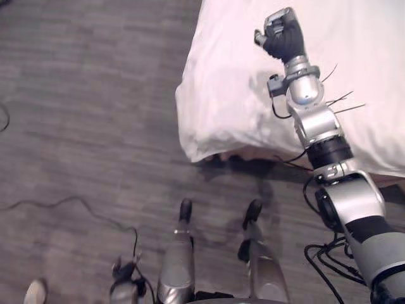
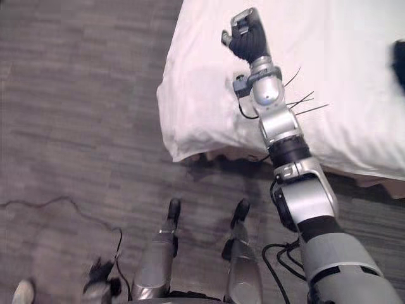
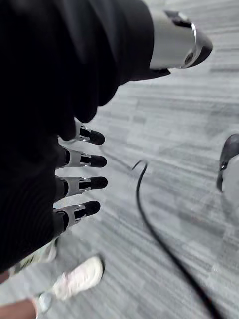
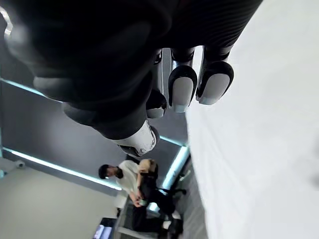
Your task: Tidy the bed and pick cloth on bed and put in laundry
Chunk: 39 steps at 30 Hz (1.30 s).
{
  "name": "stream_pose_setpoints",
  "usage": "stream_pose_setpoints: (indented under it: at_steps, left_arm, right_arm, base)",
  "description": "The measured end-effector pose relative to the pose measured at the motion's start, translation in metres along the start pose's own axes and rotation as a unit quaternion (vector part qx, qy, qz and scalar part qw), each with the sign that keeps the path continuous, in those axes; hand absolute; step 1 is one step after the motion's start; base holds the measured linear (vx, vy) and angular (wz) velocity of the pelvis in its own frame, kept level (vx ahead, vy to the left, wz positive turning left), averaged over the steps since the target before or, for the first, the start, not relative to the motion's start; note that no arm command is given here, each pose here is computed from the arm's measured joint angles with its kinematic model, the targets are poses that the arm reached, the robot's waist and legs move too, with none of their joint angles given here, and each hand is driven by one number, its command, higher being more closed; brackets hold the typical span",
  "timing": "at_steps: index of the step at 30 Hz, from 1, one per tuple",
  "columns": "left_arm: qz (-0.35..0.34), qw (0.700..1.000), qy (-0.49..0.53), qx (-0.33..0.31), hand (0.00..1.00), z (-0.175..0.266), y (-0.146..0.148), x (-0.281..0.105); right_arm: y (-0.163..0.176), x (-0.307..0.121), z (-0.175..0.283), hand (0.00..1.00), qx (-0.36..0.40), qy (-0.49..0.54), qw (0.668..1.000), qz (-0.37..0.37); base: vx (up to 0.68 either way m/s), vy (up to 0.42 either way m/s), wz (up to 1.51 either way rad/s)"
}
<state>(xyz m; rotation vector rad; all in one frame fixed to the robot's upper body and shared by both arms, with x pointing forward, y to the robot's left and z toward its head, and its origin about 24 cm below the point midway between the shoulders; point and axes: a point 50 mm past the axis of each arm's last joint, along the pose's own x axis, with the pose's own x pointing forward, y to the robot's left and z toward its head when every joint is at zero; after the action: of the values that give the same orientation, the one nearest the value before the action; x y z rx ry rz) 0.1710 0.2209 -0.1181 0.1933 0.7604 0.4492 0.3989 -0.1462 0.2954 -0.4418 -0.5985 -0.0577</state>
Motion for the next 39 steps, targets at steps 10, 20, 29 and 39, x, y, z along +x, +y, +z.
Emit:
stream_pose_setpoints:
  at_steps: [10, 20, 29, 39]
  left_arm:
    - [-0.128, 0.98, -0.148, 0.039, 0.0, 0.077, -0.072, -0.008]
    - [-0.092, 0.988, -0.1, 0.073, 0.0, 0.054, -0.052, 0.001]
    - [-0.08, 0.989, -0.067, 0.101, 0.0, 0.035, -0.042, 0.002]
    - [-0.12, 0.983, -0.117, 0.077, 0.0, 0.064, -0.069, -0.003]
  right_arm:
    - [0.005, -0.003, -0.013, 1.0, 0.029, 0.006, 0.999, -0.022]
    - [0.172, -0.163, -0.066, 1.0, 0.143, 0.124, 0.938, 0.291]
    - [0.158, -0.12, -0.01, 1.0, 0.26, 0.028, 0.939, 0.225]
    - [-0.003, -0.001, 0.025, 1.0, 0.152, -0.067, 0.984, -0.071]
  base:
    - [-0.04, 0.031, 0.1]
    - [0.0, 0.02, -0.27]
    - [0.01, -0.001, -0.19]
    - [-0.08, 0.023, 0.13]
